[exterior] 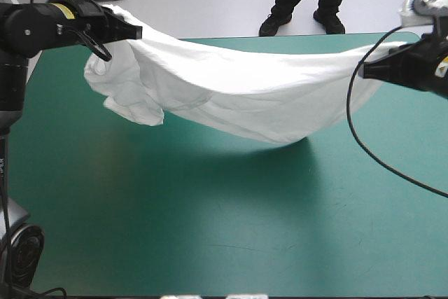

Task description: Fold the cloth

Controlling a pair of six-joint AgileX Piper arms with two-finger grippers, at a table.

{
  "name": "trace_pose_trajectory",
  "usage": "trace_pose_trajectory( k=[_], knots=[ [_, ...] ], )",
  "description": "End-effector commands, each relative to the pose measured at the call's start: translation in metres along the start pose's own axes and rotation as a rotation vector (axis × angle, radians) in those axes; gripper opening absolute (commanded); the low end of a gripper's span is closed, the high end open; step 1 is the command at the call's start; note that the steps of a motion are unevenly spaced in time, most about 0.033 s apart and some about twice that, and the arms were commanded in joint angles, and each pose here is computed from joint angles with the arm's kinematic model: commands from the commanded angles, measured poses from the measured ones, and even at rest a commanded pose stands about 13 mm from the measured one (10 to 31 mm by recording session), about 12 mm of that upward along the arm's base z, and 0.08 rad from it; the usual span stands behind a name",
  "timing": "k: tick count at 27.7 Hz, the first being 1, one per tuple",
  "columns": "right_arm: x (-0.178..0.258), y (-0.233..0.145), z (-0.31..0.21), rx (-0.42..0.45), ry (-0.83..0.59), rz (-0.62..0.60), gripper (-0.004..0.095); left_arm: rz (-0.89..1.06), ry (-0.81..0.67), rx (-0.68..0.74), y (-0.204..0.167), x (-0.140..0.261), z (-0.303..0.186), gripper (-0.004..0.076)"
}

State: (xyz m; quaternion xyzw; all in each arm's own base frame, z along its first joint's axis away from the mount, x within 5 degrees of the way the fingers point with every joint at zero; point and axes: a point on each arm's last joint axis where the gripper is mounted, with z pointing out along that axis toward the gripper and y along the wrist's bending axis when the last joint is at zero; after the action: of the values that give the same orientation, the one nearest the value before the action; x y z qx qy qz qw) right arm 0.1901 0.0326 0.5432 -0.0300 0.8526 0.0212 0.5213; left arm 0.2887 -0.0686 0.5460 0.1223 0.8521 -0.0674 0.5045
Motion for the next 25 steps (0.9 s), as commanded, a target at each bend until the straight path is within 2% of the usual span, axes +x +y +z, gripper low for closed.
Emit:
trace_pose_trajectory(
  k=[1,7,11,20,22,24,25],
  knots=[
    [-0.031,-0.006,-0.046,0.013,-0.228,-0.032,-0.0017,0.004,-0.196,0.014,-0.004,-0.02,-0.067,-0.001],
    [-0.052,-0.01,-0.093,-0.019,-0.408,0.001,-0.0017,0.033,-0.421,0.051,-0.011,-0.033,-0.132,-0.001],
    [-0.052,-0.011,-0.103,-0.025,-0.427,0.003,-0.0016,0.039,-0.505,0.059,-0.014,-0.033,-0.161,-0.001],
    [-0.045,-0.001,-0.096,-0.122,-0.343,0.013,-0.0017,0.031,-0.443,0.133,-0.02,-0.025,-0.161,-0.001],
    [-0.038,0.004,-0.089,-0.173,-0.293,0.029,-0.0016,0.016,-0.355,0.18,-0.024,-0.014,-0.152,-0.001],
    [-0.024,0.009,-0.083,-0.226,-0.225,0.044,-0.0015,-0.002,-0.233,0.164,-0.023,0.007,-0.139,-0.001],
    [-0.019,0.009,-0.077,-0.225,-0.192,0.054,-0.0015,-0.01,-0.188,0.147,-0.021,0.016,-0.134,-0.001]
  ],
)
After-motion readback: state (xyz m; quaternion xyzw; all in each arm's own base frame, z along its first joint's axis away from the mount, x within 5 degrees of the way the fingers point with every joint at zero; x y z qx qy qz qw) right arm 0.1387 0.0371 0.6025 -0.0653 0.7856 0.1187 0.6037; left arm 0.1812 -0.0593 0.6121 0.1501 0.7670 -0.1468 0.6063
